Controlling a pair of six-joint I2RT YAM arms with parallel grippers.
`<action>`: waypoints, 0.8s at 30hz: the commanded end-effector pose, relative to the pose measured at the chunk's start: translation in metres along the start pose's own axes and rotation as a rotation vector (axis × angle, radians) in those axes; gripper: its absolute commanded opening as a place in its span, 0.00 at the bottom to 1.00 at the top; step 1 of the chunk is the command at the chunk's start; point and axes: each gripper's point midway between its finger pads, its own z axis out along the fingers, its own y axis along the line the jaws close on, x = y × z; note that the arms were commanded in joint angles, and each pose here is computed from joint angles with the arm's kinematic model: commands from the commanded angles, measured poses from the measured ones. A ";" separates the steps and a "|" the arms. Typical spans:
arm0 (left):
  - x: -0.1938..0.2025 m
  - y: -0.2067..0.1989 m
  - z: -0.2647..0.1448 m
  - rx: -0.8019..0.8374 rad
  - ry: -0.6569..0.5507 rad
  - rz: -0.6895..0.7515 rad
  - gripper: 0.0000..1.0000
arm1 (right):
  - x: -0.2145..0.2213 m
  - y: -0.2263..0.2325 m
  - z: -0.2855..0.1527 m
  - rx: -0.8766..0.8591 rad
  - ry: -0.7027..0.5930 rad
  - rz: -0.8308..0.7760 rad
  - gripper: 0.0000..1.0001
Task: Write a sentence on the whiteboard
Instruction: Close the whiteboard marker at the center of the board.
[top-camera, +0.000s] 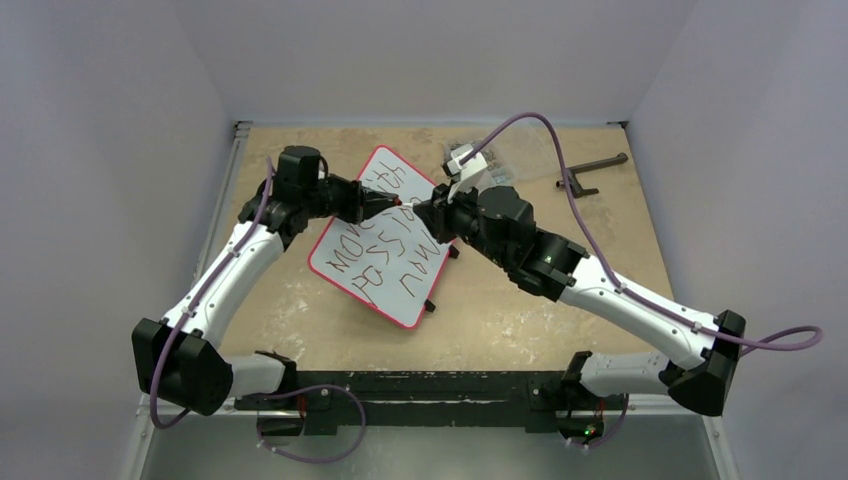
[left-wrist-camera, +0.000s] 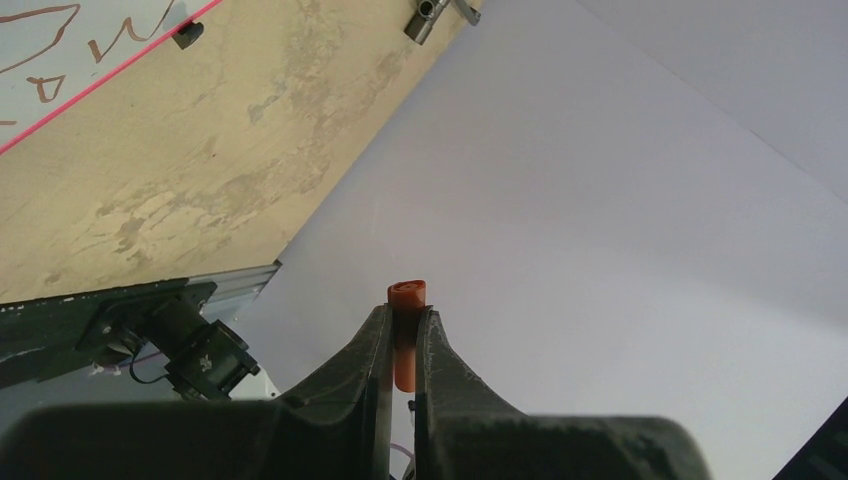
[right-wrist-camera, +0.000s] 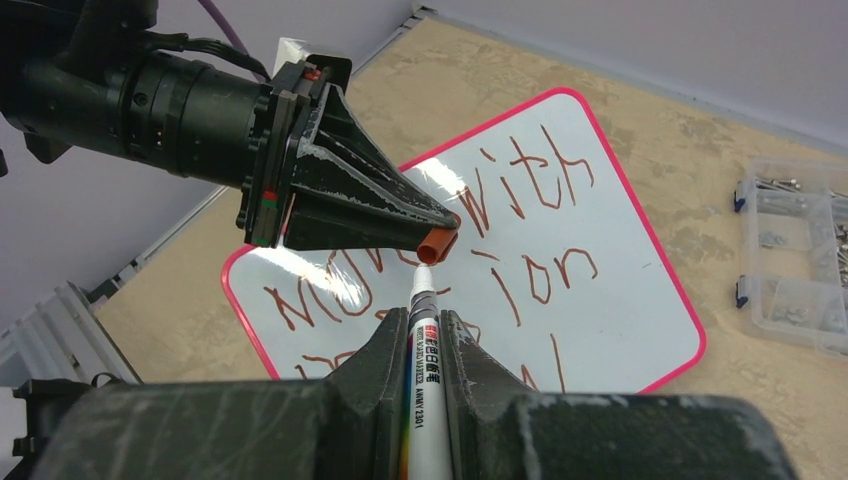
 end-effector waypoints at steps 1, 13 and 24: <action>0.004 -0.014 -0.007 0.054 0.017 0.004 0.00 | -0.033 0.006 -0.001 -0.008 -0.094 0.015 0.00; 0.002 -0.014 -0.004 0.054 0.020 0.006 0.00 | -0.030 0.005 0.005 0.007 -0.086 0.012 0.00; 0.001 -0.011 -0.002 0.048 0.025 0.001 0.00 | -0.034 0.005 0.004 0.008 -0.097 0.015 0.00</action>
